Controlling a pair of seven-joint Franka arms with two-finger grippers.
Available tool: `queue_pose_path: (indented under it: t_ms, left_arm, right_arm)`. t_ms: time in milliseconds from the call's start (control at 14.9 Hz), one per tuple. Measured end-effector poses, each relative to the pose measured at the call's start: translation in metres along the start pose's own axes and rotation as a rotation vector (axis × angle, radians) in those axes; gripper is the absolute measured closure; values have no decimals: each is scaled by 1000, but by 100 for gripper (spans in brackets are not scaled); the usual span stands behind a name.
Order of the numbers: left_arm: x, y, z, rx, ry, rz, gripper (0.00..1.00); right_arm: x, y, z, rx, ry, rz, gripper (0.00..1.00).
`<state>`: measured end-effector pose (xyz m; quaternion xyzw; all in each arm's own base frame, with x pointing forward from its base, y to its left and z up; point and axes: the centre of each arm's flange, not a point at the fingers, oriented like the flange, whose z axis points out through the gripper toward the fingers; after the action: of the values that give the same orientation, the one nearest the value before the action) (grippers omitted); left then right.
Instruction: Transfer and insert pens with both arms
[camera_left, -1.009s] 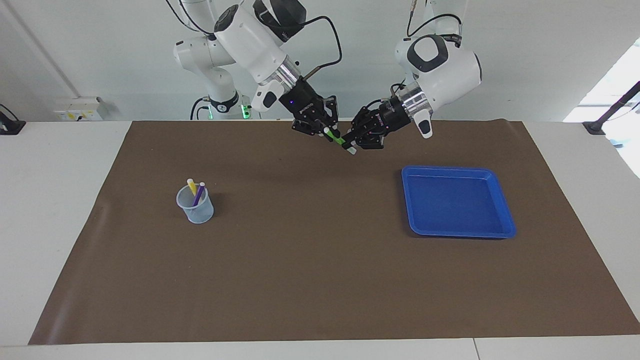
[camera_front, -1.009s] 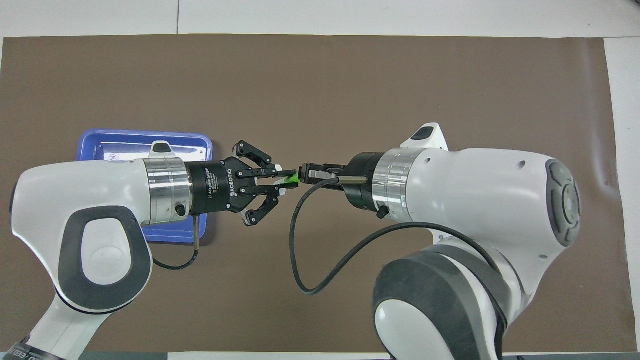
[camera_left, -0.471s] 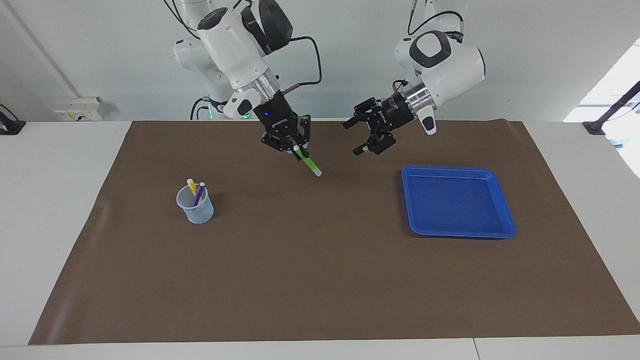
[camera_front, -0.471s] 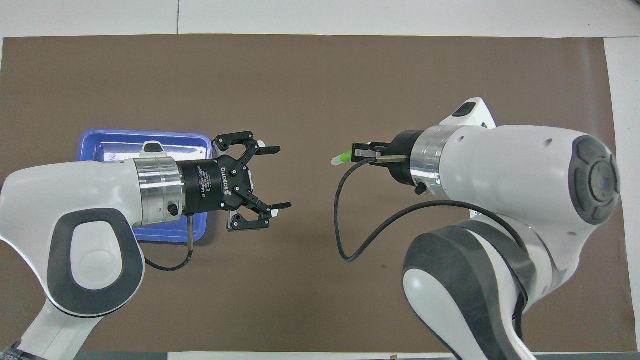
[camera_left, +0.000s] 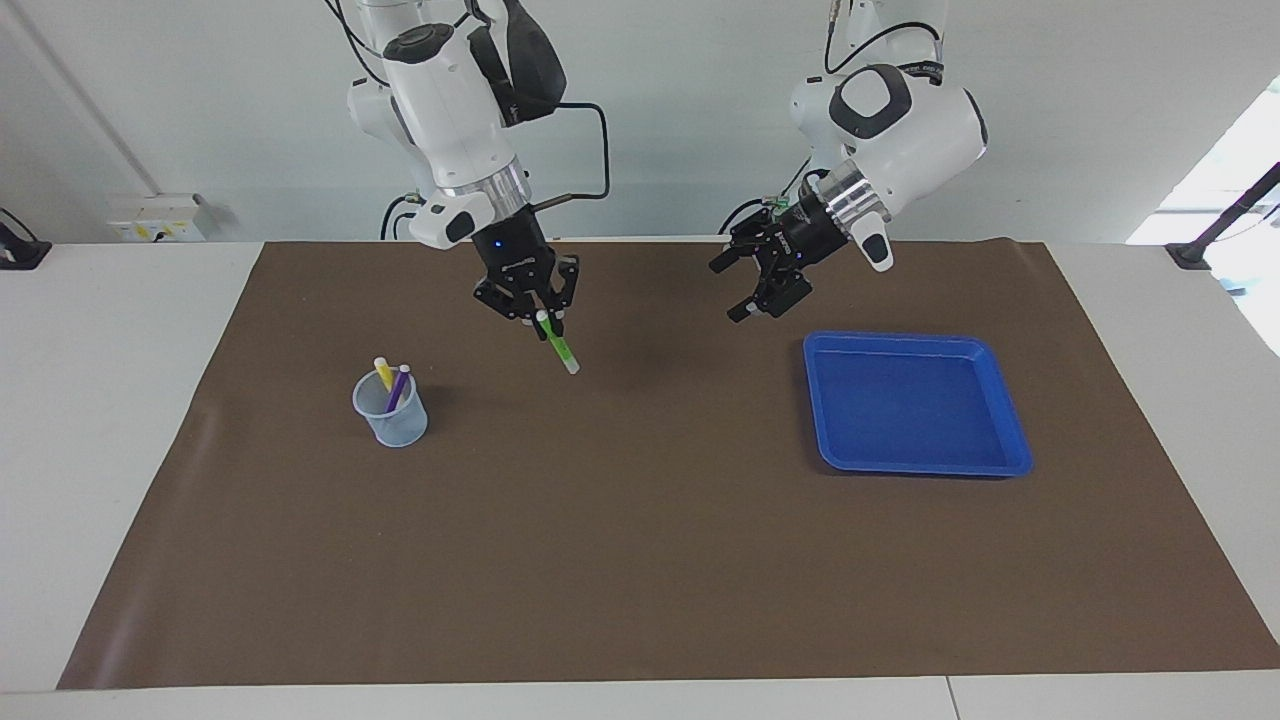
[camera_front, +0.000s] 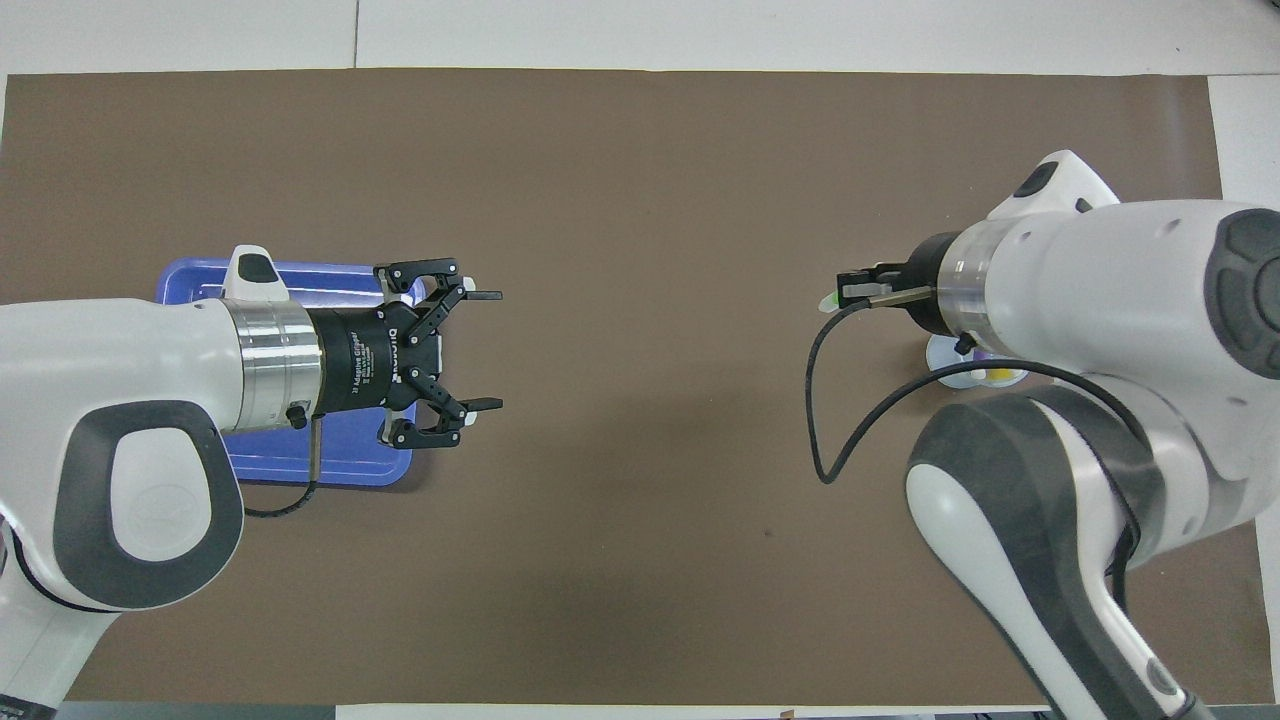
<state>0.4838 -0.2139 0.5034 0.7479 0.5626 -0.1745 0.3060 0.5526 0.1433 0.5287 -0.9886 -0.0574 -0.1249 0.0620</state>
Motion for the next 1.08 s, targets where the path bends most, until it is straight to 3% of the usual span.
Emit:
queue_pose_path:
  t_ms: [202,403,740,1076]
  left_arm:
    - [34,-4,-16,95,82,289,0]
    - [58,-2,-44,206,160,547,0]
    - [59,22,-89,464,259,908,0]
    - [70,58,-140,704,308,1117,0]
  right_arm:
    - [-2,44,2,-98,-38,-74,82]
    - [-14,71,12,-141,-75,-120,82]
    - [-34,117,20,-162,-115,-129,82]
    - [-44,127,41,-173,-48,-136,82]
